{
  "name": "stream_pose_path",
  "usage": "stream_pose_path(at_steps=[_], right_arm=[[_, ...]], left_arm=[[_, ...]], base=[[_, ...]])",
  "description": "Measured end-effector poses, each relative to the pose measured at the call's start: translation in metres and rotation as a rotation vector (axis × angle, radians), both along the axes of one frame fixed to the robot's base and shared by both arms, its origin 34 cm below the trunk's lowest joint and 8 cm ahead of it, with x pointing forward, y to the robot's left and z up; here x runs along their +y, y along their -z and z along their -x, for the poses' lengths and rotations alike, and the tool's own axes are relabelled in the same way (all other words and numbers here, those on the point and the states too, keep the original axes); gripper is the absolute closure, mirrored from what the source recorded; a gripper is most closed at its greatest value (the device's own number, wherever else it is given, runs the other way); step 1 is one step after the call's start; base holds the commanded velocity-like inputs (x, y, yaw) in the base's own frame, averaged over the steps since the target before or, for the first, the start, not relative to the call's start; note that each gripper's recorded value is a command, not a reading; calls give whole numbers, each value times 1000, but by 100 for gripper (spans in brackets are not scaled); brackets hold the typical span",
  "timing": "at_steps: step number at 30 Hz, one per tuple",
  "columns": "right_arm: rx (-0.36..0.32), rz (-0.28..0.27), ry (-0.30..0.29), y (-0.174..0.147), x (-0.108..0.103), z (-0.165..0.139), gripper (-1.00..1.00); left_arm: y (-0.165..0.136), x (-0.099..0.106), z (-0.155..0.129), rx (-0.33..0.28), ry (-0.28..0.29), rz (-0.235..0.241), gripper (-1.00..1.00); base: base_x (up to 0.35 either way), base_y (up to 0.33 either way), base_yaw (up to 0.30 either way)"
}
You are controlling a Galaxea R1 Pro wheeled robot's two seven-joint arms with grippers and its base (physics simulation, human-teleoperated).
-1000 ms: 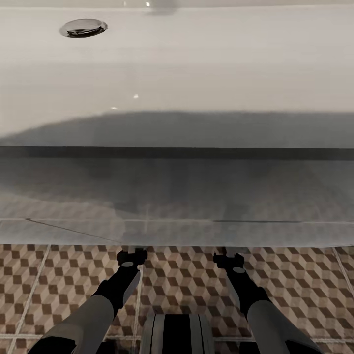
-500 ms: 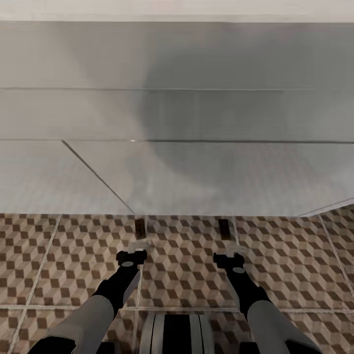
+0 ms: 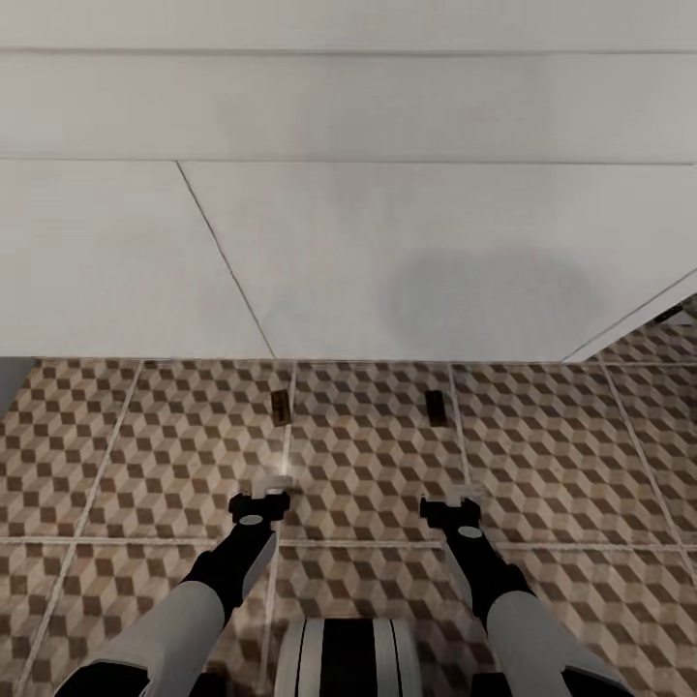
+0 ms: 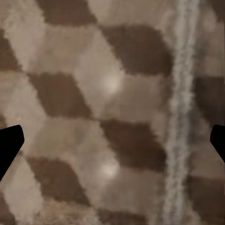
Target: Take the four mousetraps from the cabinet in the bathroom and place them on the bathroom floor. Make sure all four end up on the same floor surface, and ensure that at least two of them are either under or directly next to the same bathroom sink.
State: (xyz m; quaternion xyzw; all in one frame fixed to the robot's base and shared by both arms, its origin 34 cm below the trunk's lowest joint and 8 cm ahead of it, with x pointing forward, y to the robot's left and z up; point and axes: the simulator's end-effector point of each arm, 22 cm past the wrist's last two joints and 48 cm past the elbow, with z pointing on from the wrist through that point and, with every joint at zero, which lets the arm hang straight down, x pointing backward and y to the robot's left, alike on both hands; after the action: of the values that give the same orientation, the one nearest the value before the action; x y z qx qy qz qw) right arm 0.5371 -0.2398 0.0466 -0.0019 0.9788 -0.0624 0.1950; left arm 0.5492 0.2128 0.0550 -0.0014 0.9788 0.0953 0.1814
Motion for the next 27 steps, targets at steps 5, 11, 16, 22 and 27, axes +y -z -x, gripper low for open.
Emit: stream_pose_path(at_steps=[5,11,16,22,27], right_arm=[[-1,2,-1,0,-1,0,-100],[-1,4,-2,0,-2,-1,-100],[-2,4,-2,0,-2,-1,-100],[0,4,-3,0,-3,-1,-100],[1,4,-4,0,-3,-1,-100]], left_arm=[[0,0,0,-1,0,0,-100],[0,0,-1,-5,-1,0,-100],[-1,0,-1,-7,-3,0,-100],[-1,1,-2,-9,-6,-2,-100],[-1,2,-2,-9,-8,-2,-100]], base=[[-344,0,0],[-344,0,0],[-344,0,0],[-344,0,0],[-344,0,0]])
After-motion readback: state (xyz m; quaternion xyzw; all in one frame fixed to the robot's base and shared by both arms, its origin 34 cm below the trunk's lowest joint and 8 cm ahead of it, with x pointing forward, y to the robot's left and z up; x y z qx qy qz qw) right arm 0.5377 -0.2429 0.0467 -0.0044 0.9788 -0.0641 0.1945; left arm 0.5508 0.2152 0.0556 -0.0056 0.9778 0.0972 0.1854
